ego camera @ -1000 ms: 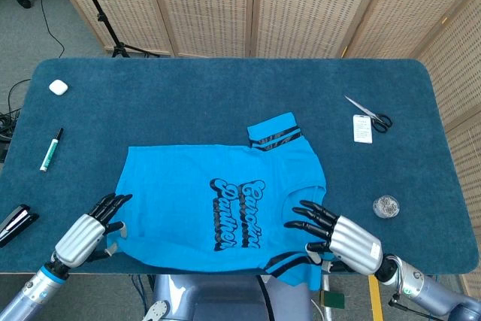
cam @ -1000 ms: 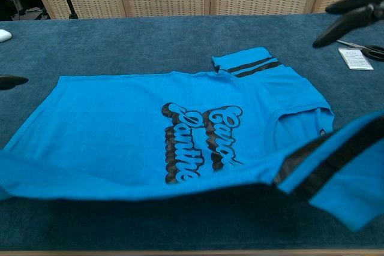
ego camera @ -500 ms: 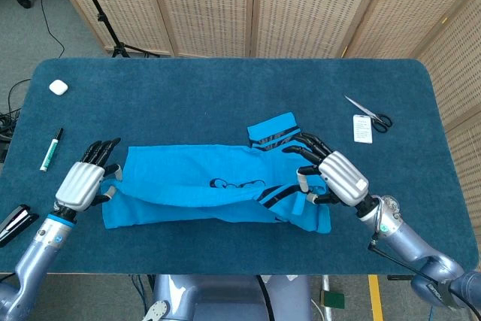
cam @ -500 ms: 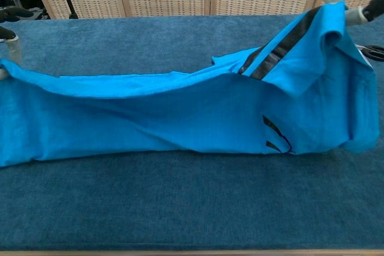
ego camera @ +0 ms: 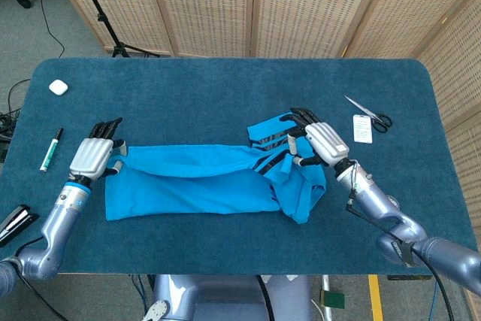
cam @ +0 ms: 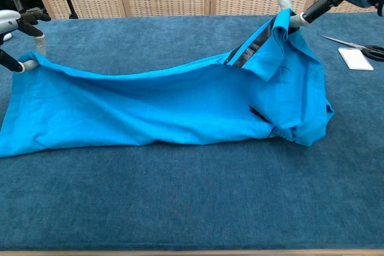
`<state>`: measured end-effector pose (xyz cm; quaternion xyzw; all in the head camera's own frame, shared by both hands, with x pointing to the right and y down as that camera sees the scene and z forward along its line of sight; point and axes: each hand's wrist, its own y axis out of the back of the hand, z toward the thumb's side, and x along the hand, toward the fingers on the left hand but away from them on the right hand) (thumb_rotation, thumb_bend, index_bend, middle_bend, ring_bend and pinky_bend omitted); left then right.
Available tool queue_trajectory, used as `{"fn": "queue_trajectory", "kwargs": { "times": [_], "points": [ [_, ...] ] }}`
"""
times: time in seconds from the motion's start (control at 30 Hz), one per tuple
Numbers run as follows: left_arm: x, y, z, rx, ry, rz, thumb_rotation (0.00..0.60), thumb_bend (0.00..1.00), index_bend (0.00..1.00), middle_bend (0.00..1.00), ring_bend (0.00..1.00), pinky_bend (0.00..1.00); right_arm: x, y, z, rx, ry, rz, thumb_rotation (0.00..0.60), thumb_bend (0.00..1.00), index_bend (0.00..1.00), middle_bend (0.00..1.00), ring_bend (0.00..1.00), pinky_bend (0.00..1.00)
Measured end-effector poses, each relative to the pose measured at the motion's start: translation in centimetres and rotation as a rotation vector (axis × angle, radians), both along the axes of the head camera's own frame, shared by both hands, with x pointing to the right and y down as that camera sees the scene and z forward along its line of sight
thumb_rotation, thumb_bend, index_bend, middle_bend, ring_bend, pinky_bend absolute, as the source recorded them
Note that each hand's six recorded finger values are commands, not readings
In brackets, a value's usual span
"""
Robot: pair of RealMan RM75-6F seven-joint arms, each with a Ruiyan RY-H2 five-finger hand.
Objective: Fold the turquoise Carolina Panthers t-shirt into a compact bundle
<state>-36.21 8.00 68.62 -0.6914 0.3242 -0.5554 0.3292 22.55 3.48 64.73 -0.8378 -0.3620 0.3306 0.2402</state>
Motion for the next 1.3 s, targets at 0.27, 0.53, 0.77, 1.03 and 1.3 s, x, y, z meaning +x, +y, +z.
{"fn": "queue_trajectory", "kwargs": {
  "times": [0.27,0.53,0.77,1.03,1.3],
  "points": [
    [0.3,-2.1,2.2,0.017,-0.055,-0.023,0.600,0.54,0.74,0.00,0.00,0.00,-0.3,-2.5,2.7,-0.020,0.038,0.052,0.600,0.55,0.70,0.20,0.00,0.00],
    [0.7,-3.0,4.7,-0.027,-0.085,-0.049,0.600,0.32,0.06,0.00,0.00,0.00,-0.1,-3.7,4.3,-0.034,0.068,0.079,0.600,0.55,0.70,0.20,0.00,0.00],
    [1.0,-3.2,5.2,-0.044,-0.063,-0.095,0.600,0.15,0.00,0.00,0.00,0.00,0.2,-4.3,5.1,-0.038,0.080,0.097,0.600,0.55,0.70,0.20,0.00,0.00],
    [1.0,-3.2,2.9,-0.006,0.024,-0.113,0.600,0.15,0.00,0.00,0.00,0.00,0.4,-4.6,5.7,-0.036,0.097,0.105,0.600,0.55,0.70,0.20,0.00,0.00],
    [-1.8,-1.7,-2.0,0.072,0.070,-0.150,0.600,0.16,0.00,0.00,0.00,0.00,0.5,-5.6,6.0,-0.007,0.151,0.103,0.600,0.55,0.70,0.20,0.00,0.00]
  ]
}}
